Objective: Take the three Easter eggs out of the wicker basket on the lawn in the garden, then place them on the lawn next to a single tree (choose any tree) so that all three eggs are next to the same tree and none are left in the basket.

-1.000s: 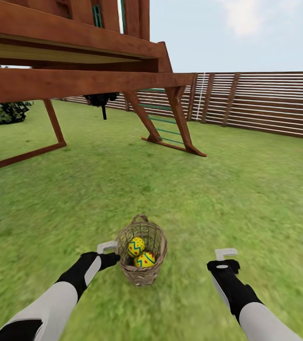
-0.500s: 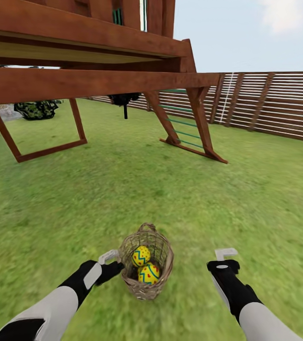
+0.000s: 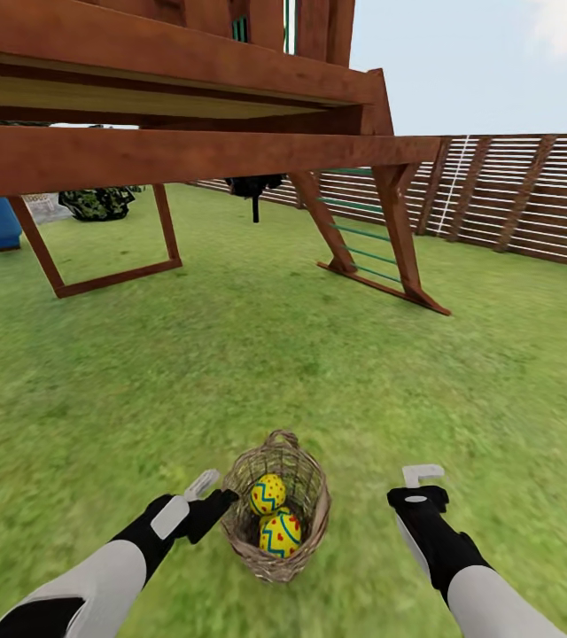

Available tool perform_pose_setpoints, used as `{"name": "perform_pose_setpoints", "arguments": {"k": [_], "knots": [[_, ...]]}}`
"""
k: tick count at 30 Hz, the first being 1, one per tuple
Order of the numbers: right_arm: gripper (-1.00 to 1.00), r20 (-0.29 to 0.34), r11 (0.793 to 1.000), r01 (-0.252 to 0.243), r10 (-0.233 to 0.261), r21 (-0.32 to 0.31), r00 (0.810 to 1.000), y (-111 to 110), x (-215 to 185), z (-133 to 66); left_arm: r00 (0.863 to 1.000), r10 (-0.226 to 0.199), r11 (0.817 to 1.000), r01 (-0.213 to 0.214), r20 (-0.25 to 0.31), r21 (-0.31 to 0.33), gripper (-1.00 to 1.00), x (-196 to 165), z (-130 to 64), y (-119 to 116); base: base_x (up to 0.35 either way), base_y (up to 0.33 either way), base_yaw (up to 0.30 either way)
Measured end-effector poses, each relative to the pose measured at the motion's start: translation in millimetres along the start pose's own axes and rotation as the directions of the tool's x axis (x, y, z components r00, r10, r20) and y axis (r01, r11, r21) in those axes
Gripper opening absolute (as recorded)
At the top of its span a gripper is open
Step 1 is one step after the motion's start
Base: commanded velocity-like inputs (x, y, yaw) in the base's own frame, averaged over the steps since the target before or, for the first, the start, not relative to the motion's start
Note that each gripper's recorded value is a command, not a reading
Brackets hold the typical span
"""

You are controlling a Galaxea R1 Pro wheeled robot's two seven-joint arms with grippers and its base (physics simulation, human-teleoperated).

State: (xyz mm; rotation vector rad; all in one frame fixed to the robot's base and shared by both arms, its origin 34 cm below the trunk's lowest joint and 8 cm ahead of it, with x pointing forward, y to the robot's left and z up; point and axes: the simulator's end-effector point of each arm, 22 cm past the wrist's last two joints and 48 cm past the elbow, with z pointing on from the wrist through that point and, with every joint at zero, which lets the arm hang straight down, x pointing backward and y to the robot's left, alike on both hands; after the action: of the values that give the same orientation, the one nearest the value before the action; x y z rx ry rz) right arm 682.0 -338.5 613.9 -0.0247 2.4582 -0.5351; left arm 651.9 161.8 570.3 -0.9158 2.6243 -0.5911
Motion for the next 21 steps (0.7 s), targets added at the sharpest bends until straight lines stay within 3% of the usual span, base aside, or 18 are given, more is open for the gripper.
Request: {"name": "perform_pose_setpoints", "arguments": {"k": [4,7,16,17,21], "knots": [[1.0,0.0,1.0,0.0,0.0,-0.001,1.0,0.2,0.0,0.0,0.995,-0.085,0.996,0.084,0.055,0.005,1.0,8.9,7.7,0.9,0.003,-0.001,0.001],[1.0,0.0,1.0,0.0,0.0,-0.001,1.0,0.2,0.0,0.1,0.99,-0.113,0.993,0.114,0.086,0.0,1.0,12.5,10.6,2.7,0.0,0.0,0.0],[1.0,0.001,1.0,0.0,0.0,-0.005,1.0,0.3,-0.2,0.3,0.985,-0.144,0.989,0.146,0.097,-0.006,1.0,23.6,14.2,3.6,0.0,0.0,0.0],[1.0,0.001,1.0,0.0,0.0,-0.004,1.0,0.3,-0.1,0.3,0.973,-0.19,0.98,0.195,0.133,-0.027,1.0,25.4,15.4,16.6,0.0,0.0,0.0],[1.0,0.001,1.0,-0.001,0.001,-0.003,1.0,0.0,-0.1,0.4,0.939,-0.269,0.95,0.295,0.214,-0.101,1.0,23.0,12.9,46.3,0.0,0.0,0.0]]}}
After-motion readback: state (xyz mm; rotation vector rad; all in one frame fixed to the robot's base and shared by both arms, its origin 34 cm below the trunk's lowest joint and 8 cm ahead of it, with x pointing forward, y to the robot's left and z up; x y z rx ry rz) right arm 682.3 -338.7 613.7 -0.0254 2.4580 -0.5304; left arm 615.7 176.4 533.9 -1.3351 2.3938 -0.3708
